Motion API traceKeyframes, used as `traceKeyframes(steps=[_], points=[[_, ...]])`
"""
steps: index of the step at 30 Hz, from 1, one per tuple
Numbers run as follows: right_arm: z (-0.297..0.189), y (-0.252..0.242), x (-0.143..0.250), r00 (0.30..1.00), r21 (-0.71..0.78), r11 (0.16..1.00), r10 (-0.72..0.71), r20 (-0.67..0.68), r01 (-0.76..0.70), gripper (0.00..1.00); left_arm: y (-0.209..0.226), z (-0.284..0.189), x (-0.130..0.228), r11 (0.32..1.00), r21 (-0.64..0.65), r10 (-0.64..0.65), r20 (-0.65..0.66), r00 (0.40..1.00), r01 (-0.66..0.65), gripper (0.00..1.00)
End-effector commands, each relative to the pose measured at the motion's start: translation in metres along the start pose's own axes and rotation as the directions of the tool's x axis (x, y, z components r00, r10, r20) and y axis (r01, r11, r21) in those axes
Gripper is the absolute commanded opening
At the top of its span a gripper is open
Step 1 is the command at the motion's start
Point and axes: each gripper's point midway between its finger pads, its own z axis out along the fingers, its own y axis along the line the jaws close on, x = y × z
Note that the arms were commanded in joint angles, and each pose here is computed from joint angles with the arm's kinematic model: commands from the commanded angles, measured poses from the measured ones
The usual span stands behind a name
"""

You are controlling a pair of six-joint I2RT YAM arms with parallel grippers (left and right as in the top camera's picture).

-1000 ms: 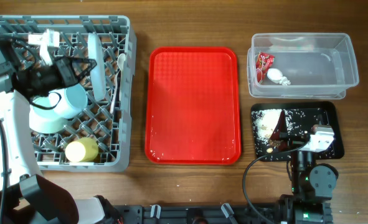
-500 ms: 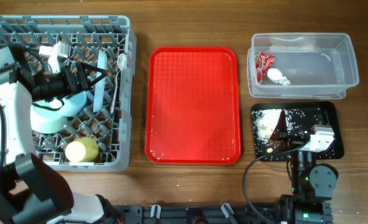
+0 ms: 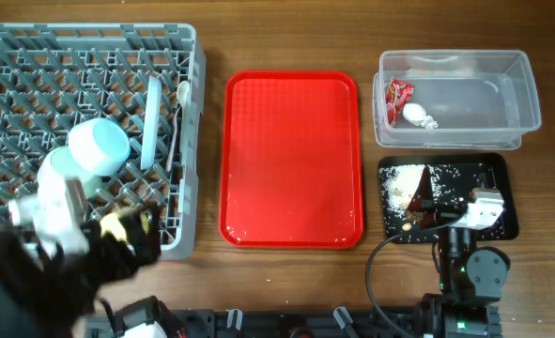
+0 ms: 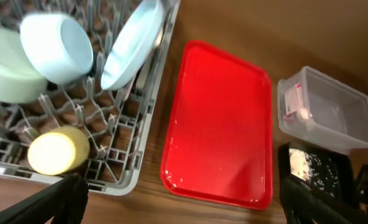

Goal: Sort waste into correct bins and load items into the dishwasher rack

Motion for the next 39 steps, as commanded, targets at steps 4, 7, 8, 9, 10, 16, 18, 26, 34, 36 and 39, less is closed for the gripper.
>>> traceKeyframes(steps=[4, 7, 8, 9, 10, 16, 18, 26, 34, 36, 39], points=[[0.000, 0.000, -0.002, 1.000, 0.001, 1.000, -0.008, 0.007, 0.008, 1.00, -0.025, -0.023, 0.025, 0.990, 0.111, 0.085, 0.030, 0.996, -0.087, 1.00], [0.000, 0.000, -0.002, 1.000, 0.001, 1.000, -0.008, 0.007, 0.008, 1.00, -0.036, -0.016, -0.001, 0.958, 0.160, 0.217, 0.143, 0.966, -0.239, 1.00], [0.000, 0.000, -0.002, 1.000, 0.001, 1.000, -0.008, 0.007, 0.008, 1.00, -0.041, -0.009, -0.001, 0.936, 0.195, 0.266, 0.156, 0.951, -0.293, 1.00], [0.000, 0.000, -0.002, 1.000, 0.001, 1.000, -0.008, 0.007, 0.008, 1.00, -0.043, -0.003, -0.001, 0.918, 0.220, 0.298, 0.163, 0.941, -0.329, 1.00], [0.000, 0.000, -0.002, 1.000, 0.001, 1.000, -0.008, 0.007, 0.008, 1.00, -0.043, 0.007, -0.002, 0.908, 0.237, 0.311, 0.165, 0.936, -0.344, 1.00], [0.000, 0.000, -0.002, 1.000, 0.001, 1.000, -0.008, 0.007, 0.008, 1.00, -0.049, 0.074, 0.009, 0.789, 0.330, 0.414, 0.338, 0.845, -0.518, 1.00], [0.000, 0.000, -0.002, 1.000, 0.000, 1.000, -0.008, 0.007, 0.008, 1.00, -0.055, 0.091, 0.022, 0.724, 0.346, 0.438, 0.439, 0.785, -0.597, 1.00], [0.000, 0.000, -0.002, 1.000, 0.000, 1.000, -0.008, 0.007, 0.008, 1.00, -0.037, 0.129, 0.058, 0.682, 0.242, 0.432, 0.628, 0.647, -0.690, 1.00], [0.000, 0.000, -0.002, 1.000, 0.001, 1.000, -0.008, 0.007, 0.008, 1.00, -0.013, 0.158, 0.071, 0.745, 0.165, 0.444, 0.601, 0.665, -0.646, 1.00], [0.000, 0.000, -0.002, 1.000, 0.001, 1.000, -0.009, 0.007, 0.009, 1.00, -0.009, 0.169, 0.077, 0.746, 0.171, 0.442, 0.595, 0.671, -0.643, 1.00], [0.000, 0.000, -0.002, 1.000, 0.001, 1.000, -0.008, 0.007, 0.008, 1.00, -0.009, 0.169, 0.077, 0.745, 0.169, 0.440, 0.603, 0.666, -0.645, 1.00]])
